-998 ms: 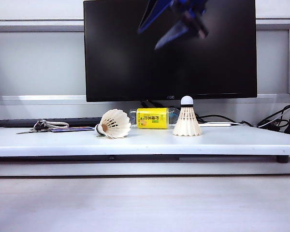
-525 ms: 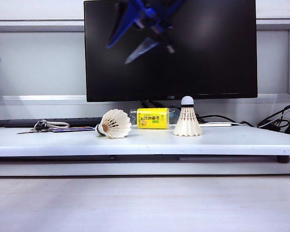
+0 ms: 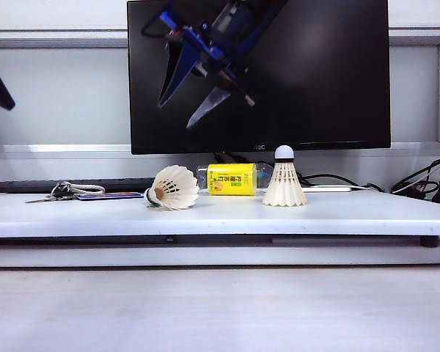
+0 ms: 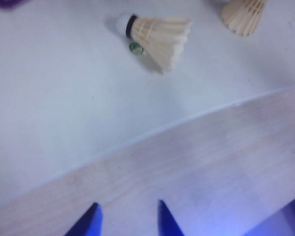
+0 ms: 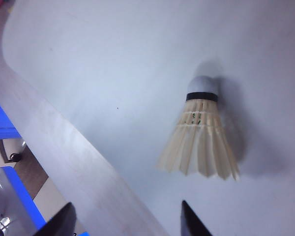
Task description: Stack the badminton balls on the table vertically.
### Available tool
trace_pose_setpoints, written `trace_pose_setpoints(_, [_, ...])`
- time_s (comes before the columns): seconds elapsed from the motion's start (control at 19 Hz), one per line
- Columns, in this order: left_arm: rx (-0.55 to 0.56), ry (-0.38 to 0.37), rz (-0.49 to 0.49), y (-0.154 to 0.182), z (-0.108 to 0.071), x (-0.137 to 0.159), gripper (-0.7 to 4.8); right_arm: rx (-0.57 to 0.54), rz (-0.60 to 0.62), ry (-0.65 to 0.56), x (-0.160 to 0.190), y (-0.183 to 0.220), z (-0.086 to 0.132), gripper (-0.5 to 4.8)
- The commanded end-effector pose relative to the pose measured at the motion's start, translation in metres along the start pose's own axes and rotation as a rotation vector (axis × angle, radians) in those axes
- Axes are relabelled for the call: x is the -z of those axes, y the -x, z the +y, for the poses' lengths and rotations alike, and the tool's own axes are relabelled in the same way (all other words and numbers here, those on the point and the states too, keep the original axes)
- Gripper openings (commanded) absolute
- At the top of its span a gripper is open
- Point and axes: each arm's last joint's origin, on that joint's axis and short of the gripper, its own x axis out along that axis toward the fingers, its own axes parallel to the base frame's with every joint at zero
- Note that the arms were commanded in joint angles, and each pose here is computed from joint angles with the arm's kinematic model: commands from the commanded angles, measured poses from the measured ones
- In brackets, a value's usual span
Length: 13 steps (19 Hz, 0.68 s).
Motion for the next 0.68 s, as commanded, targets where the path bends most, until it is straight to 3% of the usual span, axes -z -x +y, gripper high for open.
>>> trace_pose_setpoints(0.05, [0.005,-0.026,-0.038,0.002,-0.001,-0.006,1.58,-0.007,-0.001,0.006,-0.001,-0.005,-0.001,2.75])
trace_pose_setpoints(0.42, [0.007,-0.025,-0.085,0.000,-0.001,-0.012,1.57,-0.036,-0.143,0.098,-0.019,-0.018,-0.003,2.76])
trace_pose_setpoints(0.68, [0.008,-0.018,-0.066,0.000,-0.001,-0.010,1.57,-0.040,-0.155,0.121,-0.024,-0.048,-0.010,2.76])
